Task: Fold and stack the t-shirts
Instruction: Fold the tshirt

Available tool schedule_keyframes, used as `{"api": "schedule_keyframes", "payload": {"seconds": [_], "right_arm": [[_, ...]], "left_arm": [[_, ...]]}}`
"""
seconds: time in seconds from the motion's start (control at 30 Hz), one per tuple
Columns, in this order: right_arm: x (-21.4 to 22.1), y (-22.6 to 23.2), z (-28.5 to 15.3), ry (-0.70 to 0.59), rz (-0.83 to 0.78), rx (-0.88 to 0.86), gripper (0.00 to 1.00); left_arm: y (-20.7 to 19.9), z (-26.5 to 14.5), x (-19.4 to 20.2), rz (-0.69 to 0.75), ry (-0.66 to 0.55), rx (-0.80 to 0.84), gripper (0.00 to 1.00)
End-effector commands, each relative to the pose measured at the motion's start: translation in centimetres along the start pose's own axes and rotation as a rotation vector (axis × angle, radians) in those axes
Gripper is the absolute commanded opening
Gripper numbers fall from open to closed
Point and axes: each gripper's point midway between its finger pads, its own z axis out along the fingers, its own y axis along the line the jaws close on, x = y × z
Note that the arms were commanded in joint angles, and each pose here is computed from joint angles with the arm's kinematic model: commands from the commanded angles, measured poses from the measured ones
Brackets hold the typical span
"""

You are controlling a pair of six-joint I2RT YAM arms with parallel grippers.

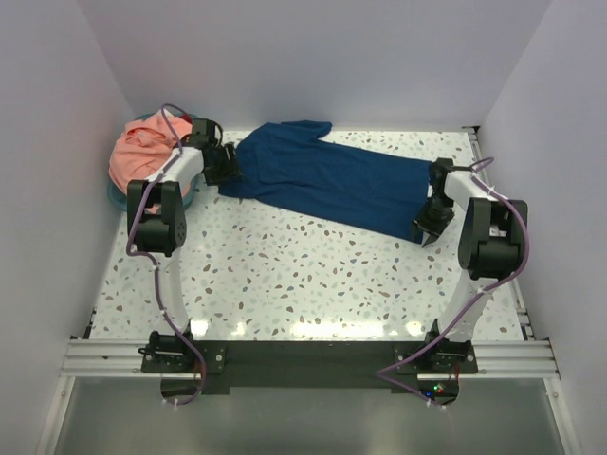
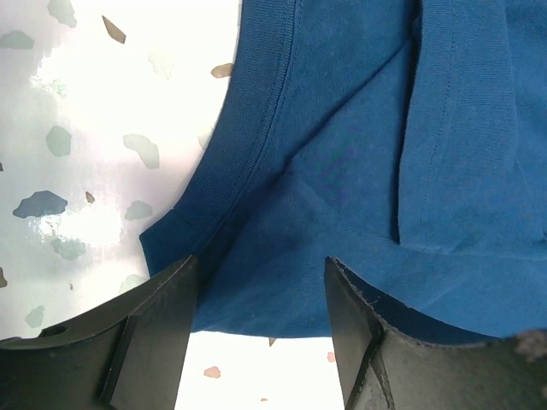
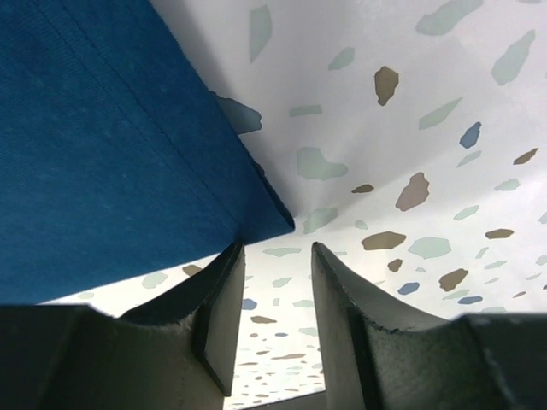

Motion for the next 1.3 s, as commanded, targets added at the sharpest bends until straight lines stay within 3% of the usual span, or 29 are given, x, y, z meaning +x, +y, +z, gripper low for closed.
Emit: {"api": "schedule_keyframes", "payload": {"seconds": [0.0,0.67,1.07,1.27], "right_arm": [[-0.7,-0.9,-0.1,-0.032,0.006,0.044,0.4],[-3.3,0.0,2.2,-0.082,0.029,0.018,0.15],[-3.6,0.8,1.7,-0.122,0.016,-0.05,0.16],[-3.8,1.0,2.2,-0.117,0.019,-0.045,0.01]], "left_arm": [[-0.3,-1.7,-1.4,0.033,-0.051,0.002,0.65],[0.6,-0.8,0.8,0.035,-0.012,-0.008,0.65],[0.2,-1.1,0.3,0.042,-0.028,0.013,0.65],[0.2,-1.1,0.5,0.042,-0.024,0.018,0.66]]}}
